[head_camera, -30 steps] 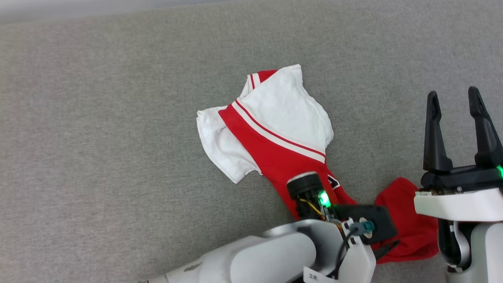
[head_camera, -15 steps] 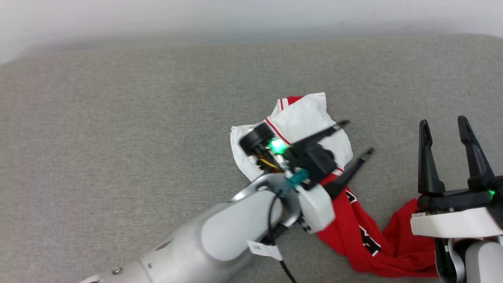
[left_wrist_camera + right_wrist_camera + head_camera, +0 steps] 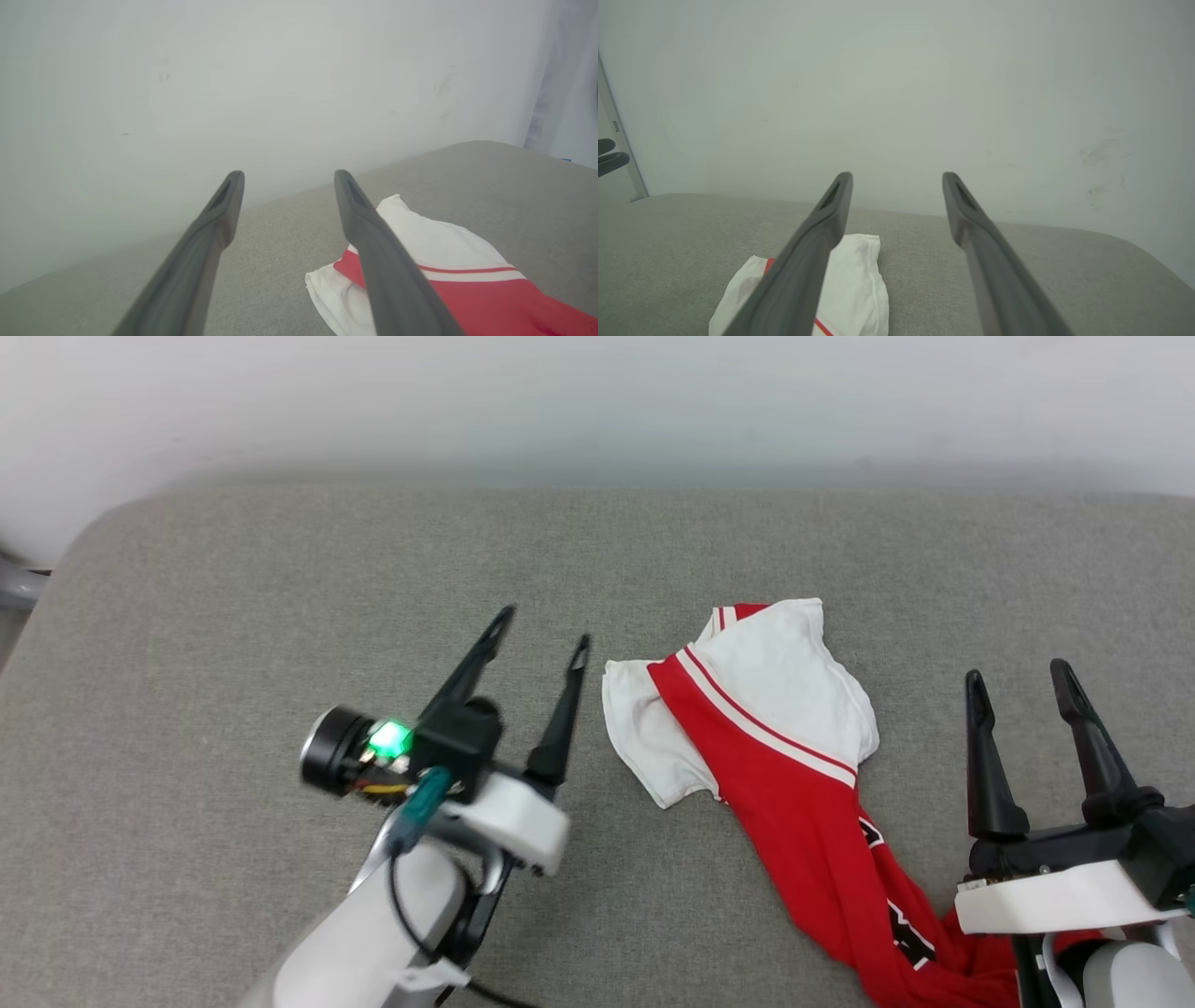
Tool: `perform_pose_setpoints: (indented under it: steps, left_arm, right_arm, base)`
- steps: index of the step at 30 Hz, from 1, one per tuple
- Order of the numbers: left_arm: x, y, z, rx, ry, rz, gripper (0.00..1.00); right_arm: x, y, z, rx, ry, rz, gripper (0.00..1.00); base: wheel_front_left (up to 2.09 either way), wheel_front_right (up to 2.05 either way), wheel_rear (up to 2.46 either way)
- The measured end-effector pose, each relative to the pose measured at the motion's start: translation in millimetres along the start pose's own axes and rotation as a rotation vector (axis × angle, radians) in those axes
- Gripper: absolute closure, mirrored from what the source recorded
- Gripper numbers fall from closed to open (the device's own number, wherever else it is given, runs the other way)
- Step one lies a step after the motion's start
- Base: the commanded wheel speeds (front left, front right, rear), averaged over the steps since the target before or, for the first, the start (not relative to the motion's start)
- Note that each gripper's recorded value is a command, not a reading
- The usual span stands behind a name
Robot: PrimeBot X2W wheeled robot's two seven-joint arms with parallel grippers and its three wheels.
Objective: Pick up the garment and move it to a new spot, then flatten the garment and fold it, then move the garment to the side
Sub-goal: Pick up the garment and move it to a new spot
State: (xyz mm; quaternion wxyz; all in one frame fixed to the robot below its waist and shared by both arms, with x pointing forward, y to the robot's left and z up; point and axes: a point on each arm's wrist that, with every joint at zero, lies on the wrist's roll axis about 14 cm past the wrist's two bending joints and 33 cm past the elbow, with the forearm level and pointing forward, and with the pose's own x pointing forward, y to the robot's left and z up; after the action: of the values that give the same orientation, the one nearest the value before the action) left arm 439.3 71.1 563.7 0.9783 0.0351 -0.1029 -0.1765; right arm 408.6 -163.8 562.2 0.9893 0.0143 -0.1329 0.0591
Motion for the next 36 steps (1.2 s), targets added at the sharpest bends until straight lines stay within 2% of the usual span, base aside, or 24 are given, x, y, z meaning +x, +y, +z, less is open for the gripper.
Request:
perform_pose_setpoints:
  steps: [6, 14, 19, 36]
  left_arm:
    - [-43, 46, -3, 0.003, 0.011, 0.202, 0.0]
    - [-92, 82, -10, -0.01, 0.035, 0.403, 0.0]
    - [-107, 83, -12, -0.013, 0.04, 0.423, 0.0]
    - [-116, 66, -18, -0.014, 0.057, 0.361, 0.0]
  right_arm:
    - [-4, 7, -1, 0.007, 0.008, 0.018, 0.0]
    - [-13, 9, -5, 0.011, 0.031, 0.021, 0.0]
    - [-23, 6, -11, 0.03, 0.059, 0.007, 0.0]
    - [-50, -3, -27, 0.067, 0.124, -0.036, 0.0]
  base:
    - [0.0, 0.0, 0.0]
    - [0.0, 0.0, 0.0]
    - [0.0, 0.0, 0.0]
    - [0.0, 0.0, 0.0]
